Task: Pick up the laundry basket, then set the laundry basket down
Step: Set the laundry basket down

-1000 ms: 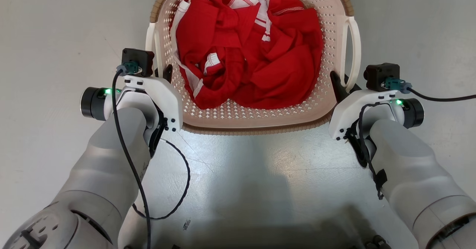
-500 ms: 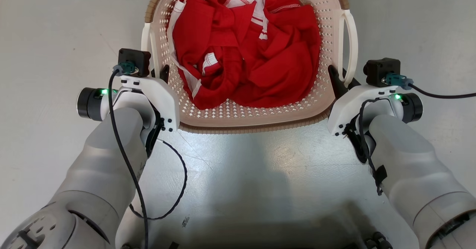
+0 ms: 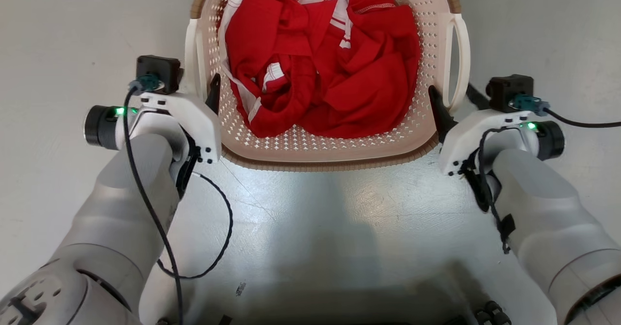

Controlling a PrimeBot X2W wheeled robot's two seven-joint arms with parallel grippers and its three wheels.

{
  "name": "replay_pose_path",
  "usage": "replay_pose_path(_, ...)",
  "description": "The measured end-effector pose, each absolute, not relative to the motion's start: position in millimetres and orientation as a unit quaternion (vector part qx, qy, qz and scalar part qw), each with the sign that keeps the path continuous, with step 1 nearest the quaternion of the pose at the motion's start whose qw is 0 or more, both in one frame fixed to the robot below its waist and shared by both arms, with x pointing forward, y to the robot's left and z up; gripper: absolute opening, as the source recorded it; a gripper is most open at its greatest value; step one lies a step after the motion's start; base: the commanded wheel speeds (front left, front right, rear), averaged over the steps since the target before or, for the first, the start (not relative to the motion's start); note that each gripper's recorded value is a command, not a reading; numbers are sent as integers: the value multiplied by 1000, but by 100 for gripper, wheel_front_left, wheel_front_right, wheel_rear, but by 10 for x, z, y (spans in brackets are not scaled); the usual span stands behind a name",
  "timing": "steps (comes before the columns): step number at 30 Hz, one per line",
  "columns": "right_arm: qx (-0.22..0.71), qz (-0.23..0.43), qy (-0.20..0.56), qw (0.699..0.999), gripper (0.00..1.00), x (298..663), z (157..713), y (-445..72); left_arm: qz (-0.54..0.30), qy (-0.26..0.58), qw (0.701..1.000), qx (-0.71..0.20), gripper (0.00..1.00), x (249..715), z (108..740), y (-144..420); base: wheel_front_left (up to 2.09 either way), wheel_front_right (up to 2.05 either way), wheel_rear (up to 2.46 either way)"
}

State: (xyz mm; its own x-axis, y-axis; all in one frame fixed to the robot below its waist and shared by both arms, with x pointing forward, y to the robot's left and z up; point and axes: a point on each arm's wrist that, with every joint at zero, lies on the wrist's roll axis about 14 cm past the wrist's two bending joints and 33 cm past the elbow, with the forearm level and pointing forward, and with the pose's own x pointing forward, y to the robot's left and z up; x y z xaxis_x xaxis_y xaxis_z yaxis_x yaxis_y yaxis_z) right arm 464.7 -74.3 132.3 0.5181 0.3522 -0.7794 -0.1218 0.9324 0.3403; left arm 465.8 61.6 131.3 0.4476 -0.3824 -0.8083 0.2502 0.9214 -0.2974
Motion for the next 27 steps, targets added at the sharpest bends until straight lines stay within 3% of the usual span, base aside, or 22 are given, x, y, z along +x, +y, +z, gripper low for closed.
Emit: replay_pose_path(27,131,143,445,874,100,4774,1387,-702,-189,463,863,-77,100,4739,1375,574,0,0,0)
